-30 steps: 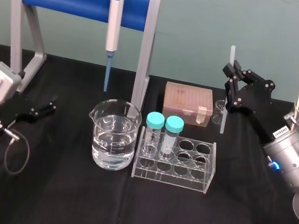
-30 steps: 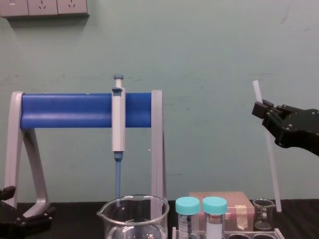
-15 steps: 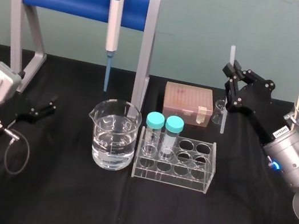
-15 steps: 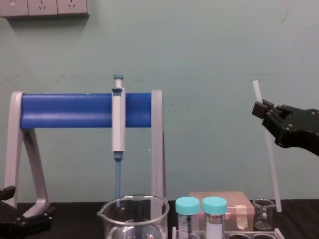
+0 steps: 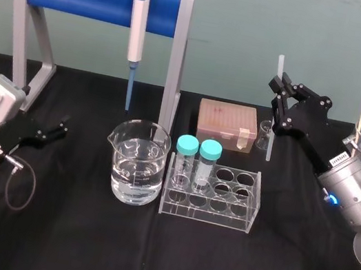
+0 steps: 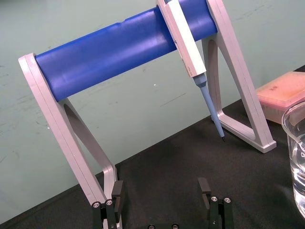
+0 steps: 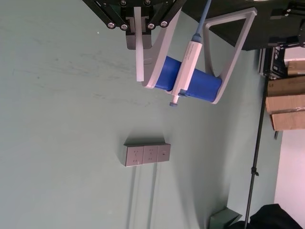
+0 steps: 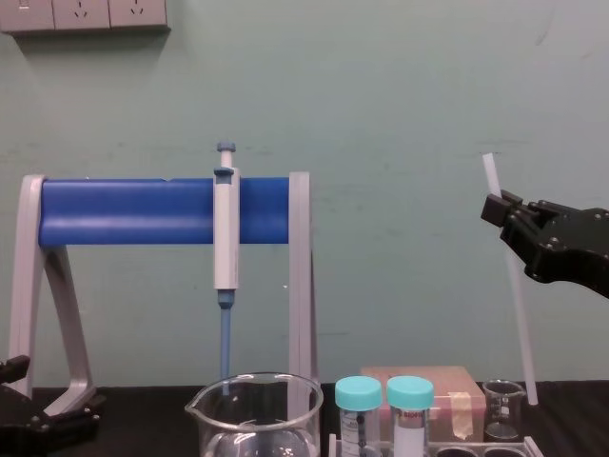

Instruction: Pick up the stirring rod with one hand, then place it down.

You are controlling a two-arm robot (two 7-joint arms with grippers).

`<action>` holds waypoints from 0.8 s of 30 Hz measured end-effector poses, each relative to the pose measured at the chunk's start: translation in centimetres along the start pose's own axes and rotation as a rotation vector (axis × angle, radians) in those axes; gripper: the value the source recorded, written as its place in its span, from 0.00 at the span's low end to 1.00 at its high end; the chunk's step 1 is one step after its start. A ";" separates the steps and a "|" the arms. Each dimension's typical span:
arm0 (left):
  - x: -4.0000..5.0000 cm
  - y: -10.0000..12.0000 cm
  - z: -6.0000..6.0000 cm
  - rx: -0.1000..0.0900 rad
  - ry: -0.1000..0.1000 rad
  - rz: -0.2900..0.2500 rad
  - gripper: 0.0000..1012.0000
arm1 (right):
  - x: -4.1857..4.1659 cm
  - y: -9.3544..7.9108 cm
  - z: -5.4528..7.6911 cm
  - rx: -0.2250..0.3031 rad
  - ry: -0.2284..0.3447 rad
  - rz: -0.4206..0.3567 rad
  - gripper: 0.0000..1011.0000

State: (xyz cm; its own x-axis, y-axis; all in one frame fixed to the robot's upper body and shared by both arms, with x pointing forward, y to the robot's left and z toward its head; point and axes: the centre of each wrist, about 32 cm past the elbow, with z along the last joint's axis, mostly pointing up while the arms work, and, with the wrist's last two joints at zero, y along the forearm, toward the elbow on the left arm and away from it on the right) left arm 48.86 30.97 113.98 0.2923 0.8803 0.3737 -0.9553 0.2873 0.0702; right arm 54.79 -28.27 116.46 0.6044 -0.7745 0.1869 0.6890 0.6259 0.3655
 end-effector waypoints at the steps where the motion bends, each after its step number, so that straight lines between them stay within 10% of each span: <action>1: 0.00 0.0 0.0 0.000 0.000 0.000 0.99 | 0.00 0.0 0.0 0.000 0.000 0.000 0.07; 24: 0.00 0.0 0.0 0.000 0.000 0.000 0.99 | 0.00 0.0 0.0 0.000 0.000 0.000 0.07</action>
State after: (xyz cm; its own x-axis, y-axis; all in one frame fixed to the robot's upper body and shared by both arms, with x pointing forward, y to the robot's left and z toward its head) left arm 48.86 30.97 113.98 0.2922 0.8803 0.3738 -0.9553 0.2873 0.0702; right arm 54.79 -28.27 116.46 0.6044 -0.7744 0.1869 0.6890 0.6259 0.3654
